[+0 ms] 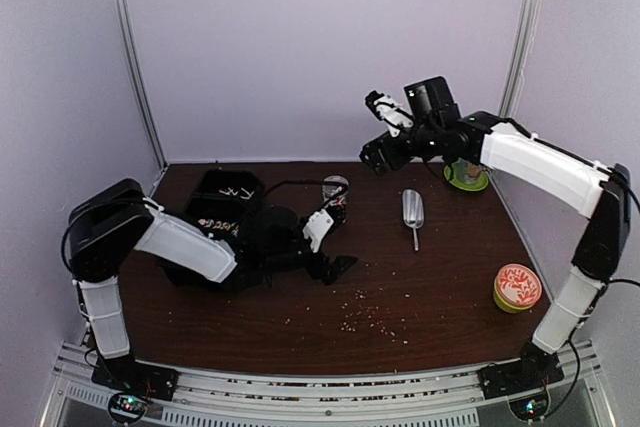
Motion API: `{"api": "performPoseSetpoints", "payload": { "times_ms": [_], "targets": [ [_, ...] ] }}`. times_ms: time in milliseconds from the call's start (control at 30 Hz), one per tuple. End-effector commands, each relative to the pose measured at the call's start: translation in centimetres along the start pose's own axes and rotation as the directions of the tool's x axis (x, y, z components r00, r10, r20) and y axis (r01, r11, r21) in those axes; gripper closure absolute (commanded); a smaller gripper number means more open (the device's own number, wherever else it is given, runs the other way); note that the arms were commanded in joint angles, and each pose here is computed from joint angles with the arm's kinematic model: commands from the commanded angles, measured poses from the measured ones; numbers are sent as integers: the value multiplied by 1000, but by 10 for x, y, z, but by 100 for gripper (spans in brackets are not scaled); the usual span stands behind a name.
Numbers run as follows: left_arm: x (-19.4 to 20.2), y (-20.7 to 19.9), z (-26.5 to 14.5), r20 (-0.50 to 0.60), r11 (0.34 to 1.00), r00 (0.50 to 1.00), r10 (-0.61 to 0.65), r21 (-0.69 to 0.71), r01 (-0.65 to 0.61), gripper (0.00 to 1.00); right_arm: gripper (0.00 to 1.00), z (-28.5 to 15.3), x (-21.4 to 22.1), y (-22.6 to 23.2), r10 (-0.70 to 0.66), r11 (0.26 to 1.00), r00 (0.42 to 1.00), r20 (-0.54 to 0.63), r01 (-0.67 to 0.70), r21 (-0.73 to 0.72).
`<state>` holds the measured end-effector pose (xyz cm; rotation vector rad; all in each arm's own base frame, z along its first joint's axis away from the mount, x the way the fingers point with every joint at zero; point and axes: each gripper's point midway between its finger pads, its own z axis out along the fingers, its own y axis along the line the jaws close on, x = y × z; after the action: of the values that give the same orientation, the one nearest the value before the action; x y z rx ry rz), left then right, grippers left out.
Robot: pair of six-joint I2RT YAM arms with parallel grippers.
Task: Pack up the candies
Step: Place the packed packing bottle at the center of the board, then reset both arms
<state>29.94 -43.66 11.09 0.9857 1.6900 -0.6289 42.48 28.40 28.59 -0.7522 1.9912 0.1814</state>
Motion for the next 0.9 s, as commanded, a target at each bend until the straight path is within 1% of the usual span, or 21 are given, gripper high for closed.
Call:
{"api": "performPoseSetpoints", "payload": {
  "times_ms": [0,133,233,333,400,467,500,600,733,867],
  "targets": [
    [-31,35,-31,-109,981,993,-38,-195,16,2,0,-49,22,-30,128,980,991,41,-133,146],
    [-69,58,-68,-136,948,989,-56,-318,10,2,1,-94,43,-42,192,958,978,79,-205,202],
    [-94,74,-100,-113,922,991,-77,-386,28,2,0,-128,52,-44,212,950,968,135,-236,204],
    [-105,92,-136,-91,890,986,-136,-448,82,2,1,-160,60,-51,235,933,952,194,-277,228],
    [-108,100,-161,-63,868,987,-148,-486,100,2,0,-180,64,-58,248,917,939,238,-307,256],
    [-106,108,-185,-39,839,988,-152,-533,108,2,1,-197,74,-66,267,893,925,271,-344,292],
    [-108,112,-201,-13,824,987,-162,-552,128,2,1,-203,81,-67,269,889,923,277,-349,298],
    [-99,119,-231,7,784,980,-199,-599,163,2,1,-219,98,-69,264,878,918,297,-356,319],
    [-87,127,-268,68,718,973,-222,-663,210,2,0,-242,115,-74,269,855,898,349,-390,343],
    [-73,135,-299,86,652,969,-231,-726,220,2,1,-259,129,-75,277,844,881,384,-414,341]
  ]
}}
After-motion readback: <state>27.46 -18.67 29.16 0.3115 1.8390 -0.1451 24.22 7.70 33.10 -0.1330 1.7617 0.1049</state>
